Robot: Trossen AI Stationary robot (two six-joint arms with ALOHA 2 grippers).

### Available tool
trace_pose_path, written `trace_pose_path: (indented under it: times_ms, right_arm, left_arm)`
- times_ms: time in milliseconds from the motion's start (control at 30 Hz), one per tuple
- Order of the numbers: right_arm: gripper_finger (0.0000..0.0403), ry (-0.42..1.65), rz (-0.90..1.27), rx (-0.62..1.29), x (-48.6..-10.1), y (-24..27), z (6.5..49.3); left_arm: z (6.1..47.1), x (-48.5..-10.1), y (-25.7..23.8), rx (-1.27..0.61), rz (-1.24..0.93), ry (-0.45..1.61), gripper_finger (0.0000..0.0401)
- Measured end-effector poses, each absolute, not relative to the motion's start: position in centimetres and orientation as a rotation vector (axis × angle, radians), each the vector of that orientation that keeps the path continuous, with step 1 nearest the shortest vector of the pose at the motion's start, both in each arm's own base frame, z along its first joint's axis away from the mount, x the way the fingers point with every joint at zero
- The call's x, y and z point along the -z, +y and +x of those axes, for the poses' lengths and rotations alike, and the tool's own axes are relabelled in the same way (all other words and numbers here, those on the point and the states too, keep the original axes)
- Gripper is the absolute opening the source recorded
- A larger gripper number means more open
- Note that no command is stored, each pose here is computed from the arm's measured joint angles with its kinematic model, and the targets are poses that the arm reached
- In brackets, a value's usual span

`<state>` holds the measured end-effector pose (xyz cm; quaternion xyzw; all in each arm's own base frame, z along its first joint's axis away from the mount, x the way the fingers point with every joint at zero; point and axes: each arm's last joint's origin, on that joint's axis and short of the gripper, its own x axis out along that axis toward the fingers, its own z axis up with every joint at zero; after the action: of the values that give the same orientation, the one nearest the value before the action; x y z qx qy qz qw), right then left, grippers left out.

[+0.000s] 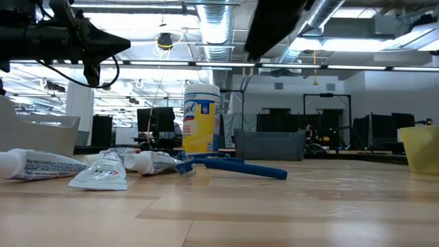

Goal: Pick & Place Travel size toiletries
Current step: Put the blue razor into the black bin

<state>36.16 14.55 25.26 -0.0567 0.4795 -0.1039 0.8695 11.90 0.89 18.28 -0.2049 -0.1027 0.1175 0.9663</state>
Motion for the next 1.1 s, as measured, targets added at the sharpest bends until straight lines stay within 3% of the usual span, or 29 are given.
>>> trace_pose_path:
  times_ms: [100, 300, 500, 833, 1100]
  right_arm:
    - [0.0240, 1.003, -0.160, 0.089, -22.4, 15.4, 38.4]
    - [0.0239, 1.028, -0.221, 0.066, -17.3, 14.9, 41.1]
    - [0.0228, 1.019, -0.134, 0.064, -17.3, 11.3, 42.5]
    - [0.0189, 0.904, -0.066, -0.074, -14.8, 12.5, 39.4]
    - [0.0202, 0.719, -0.057, -0.036, -13.0, 12.3, 36.6]
  left_arm:
    - [11.9, -18.3, 0.9, -0.238, -0.414, -0.208, 0.0000]
    - [11.9, -18.3, 0.9, -0.238, -0.414, -0.207, 0.0000]
    - [11.9, -18.3, 0.9, -0.238, -0.415, -0.208, 0.0000]
    - [11.9, -18.3, 0.9, -0.238, -0.414, -0.209, 0.0000]
    - [11.9, -18.3, 0.9, -0.238, -0.414, -0.209, 0.0000]
